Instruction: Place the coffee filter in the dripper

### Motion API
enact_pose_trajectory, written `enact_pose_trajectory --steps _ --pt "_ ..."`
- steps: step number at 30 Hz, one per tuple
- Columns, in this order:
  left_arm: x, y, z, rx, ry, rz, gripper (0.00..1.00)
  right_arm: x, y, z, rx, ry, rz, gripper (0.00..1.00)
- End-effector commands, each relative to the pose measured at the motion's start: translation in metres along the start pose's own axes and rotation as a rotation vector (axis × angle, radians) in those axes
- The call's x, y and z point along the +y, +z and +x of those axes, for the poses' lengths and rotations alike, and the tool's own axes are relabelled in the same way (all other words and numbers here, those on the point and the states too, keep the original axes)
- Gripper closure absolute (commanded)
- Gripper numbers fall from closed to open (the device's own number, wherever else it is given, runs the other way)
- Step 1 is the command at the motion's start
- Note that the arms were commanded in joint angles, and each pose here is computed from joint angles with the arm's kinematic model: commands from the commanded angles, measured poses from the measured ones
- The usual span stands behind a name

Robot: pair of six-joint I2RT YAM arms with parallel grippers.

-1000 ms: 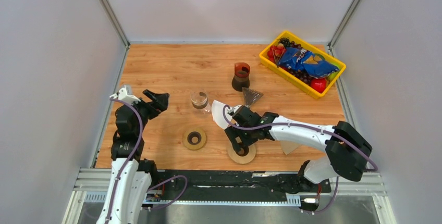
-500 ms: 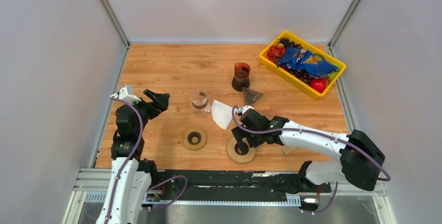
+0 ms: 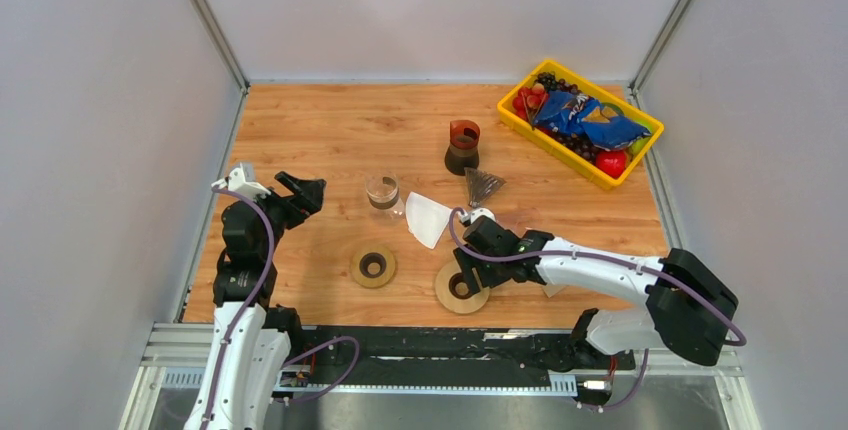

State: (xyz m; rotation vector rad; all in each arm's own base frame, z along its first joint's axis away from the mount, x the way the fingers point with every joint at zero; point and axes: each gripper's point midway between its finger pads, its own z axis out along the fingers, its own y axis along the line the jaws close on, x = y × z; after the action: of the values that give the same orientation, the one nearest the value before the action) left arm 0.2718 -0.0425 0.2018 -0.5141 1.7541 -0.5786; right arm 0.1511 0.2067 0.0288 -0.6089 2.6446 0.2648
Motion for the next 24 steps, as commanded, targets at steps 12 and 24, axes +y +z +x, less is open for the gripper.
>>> enact_pose_trajectory --steps 12,24 --pt "-0.008 0.0 -0.004 -0.013 -0.004 0.037 0.0 0.027 -0.003 -0.021 -0.092 0.03 -0.136 0.72" --pt "-0.01 -0.002 -0.006 -0.017 -0.007 0.044 0.0 0.053 -0.054 -0.09 -0.298 0.01 -0.236 0.78"
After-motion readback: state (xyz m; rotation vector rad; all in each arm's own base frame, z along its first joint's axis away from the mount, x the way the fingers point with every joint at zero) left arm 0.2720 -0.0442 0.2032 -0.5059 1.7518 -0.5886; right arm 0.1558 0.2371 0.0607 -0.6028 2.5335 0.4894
